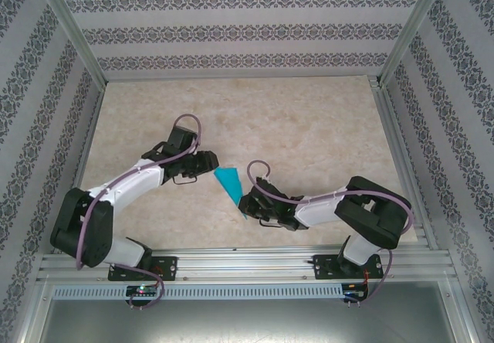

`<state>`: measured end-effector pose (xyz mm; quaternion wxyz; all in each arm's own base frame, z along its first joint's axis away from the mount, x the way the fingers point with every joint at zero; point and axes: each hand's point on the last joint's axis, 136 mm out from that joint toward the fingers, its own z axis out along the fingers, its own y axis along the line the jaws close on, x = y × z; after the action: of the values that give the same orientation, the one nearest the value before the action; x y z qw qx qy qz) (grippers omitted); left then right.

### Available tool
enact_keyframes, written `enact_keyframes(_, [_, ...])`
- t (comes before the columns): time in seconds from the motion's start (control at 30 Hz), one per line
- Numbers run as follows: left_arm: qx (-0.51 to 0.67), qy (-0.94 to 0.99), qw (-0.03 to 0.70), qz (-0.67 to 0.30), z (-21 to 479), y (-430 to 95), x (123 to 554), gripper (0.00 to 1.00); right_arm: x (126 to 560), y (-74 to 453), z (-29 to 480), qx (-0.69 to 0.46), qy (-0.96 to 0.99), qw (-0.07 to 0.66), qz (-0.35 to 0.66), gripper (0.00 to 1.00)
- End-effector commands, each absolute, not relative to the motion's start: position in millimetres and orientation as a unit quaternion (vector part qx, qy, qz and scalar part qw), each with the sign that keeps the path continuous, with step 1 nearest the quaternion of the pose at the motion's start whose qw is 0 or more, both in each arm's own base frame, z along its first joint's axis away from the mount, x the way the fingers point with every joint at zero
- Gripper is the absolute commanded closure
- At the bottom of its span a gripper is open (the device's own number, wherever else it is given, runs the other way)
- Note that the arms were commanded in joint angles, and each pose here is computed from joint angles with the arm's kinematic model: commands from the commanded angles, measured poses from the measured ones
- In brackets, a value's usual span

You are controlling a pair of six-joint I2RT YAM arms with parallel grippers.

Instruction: Fold a paper plane with a square sheet of paper (pick it up from the middle)

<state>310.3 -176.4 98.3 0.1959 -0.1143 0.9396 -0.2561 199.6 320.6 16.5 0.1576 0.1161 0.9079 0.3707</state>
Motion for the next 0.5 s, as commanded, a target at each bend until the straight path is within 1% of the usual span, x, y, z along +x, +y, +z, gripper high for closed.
enact_keyframes(0.0, [-0.144,0.96,0.169,-0.168,85,-153,279,0.47,190,351,22,0.112,0.895,0.152,0.405,0.88])
enact_keyframes(0.07, [-0.139,0.963,0.175,-0.152,89,-156,273,0.43,192,348,35,0.11,0.883,0.172,0.423,0.87])
enact_keyframes(0.17, [-0.129,0.968,0.175,-0.126,89,-164,265,0.36,196,319,47,0.117,0.874,0.21,0.423,0.83])
enact_keyframes(0.23, [-0.123,0.971,0.169,-0.115,86,-175,261,0.34,197,291,47,0.118,0.882,0.23,0.394,0.79])
enact_keyframes(0.4, [-0.092,0.981,0.154,-0.072,82,-203,262,0.3,197,230,52,0.095,0.915,0.252,0.301,0.68])
enact_keyframes(0.47, [-0.078,0.985,0.147,-0.05,80,-214,263,0.28,199,213,57,0.09,0.917,0.257,0.29,0.63])
